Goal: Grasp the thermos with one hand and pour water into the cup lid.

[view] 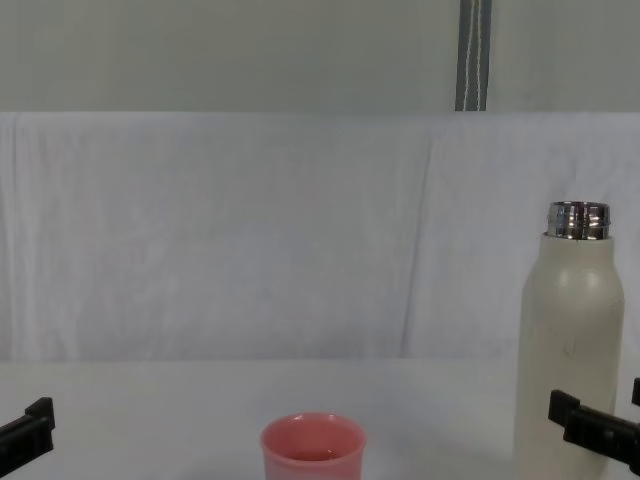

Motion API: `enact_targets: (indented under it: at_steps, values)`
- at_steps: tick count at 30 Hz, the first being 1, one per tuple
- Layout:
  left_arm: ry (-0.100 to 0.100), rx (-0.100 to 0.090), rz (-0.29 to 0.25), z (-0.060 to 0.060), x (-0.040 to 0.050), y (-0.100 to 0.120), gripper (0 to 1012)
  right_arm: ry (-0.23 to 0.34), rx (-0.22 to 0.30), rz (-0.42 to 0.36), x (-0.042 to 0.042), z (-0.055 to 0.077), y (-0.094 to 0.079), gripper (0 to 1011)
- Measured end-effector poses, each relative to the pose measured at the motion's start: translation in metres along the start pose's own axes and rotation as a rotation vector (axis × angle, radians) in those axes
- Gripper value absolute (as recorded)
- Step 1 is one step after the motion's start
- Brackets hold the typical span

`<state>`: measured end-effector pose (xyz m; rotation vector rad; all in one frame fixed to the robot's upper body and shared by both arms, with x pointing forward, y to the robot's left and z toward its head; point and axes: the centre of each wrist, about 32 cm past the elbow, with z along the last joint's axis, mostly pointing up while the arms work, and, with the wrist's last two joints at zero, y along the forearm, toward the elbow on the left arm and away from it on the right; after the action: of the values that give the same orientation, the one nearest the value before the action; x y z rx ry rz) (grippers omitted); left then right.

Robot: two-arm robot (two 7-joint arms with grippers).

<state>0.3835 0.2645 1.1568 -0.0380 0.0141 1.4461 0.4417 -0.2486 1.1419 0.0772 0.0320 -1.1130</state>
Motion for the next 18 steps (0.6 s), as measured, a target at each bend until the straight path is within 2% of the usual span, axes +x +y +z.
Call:
enact_targets:
  at_steps: [7,18]
  values:
    - [0.0,0.0,0.0,0.0,0.0,0.0,1001,-0.017,0.033,-0.009,-0.0104,0.005,-0.008,1003]
    - [0.0,0.0,0.0,0.0,0.0,0.0,1001,-0.028,0.04,-0.017,-0.0215,0.0,-0.011,1003]
